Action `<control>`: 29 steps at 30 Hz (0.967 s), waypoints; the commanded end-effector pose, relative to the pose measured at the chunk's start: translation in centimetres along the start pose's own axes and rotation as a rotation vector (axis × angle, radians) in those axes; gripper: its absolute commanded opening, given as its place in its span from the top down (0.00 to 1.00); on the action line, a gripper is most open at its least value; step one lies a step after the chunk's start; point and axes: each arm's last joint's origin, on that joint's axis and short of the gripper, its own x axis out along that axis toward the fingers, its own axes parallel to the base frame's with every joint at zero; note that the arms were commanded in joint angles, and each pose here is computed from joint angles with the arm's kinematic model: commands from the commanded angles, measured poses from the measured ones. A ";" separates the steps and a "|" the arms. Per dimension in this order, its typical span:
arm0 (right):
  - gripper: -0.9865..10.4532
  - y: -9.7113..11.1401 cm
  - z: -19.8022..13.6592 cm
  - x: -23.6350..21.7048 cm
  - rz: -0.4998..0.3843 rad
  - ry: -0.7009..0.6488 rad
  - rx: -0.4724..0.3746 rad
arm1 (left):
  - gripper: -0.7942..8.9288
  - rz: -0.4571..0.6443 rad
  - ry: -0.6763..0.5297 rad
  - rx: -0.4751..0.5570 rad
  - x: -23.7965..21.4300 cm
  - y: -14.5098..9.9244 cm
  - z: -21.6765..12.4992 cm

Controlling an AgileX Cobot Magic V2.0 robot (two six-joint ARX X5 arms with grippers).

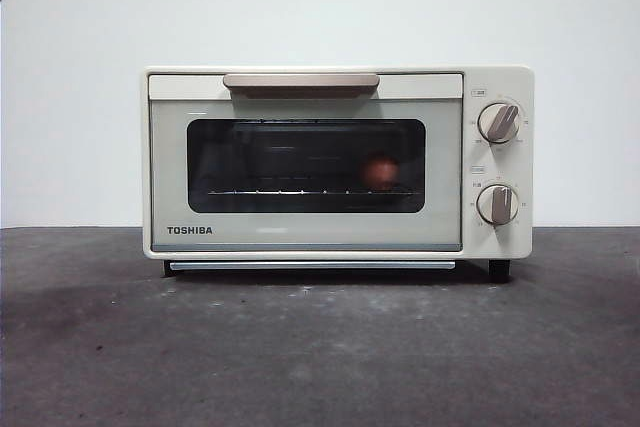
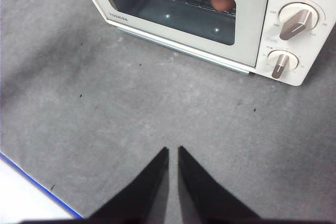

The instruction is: Eggoven

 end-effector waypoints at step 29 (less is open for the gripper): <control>0.91 0.2 0.4 -0.2 0.008 -0.020 -0.015 | 0.91 0.056 -0.125 0.323 -1.1 -0.2 0.8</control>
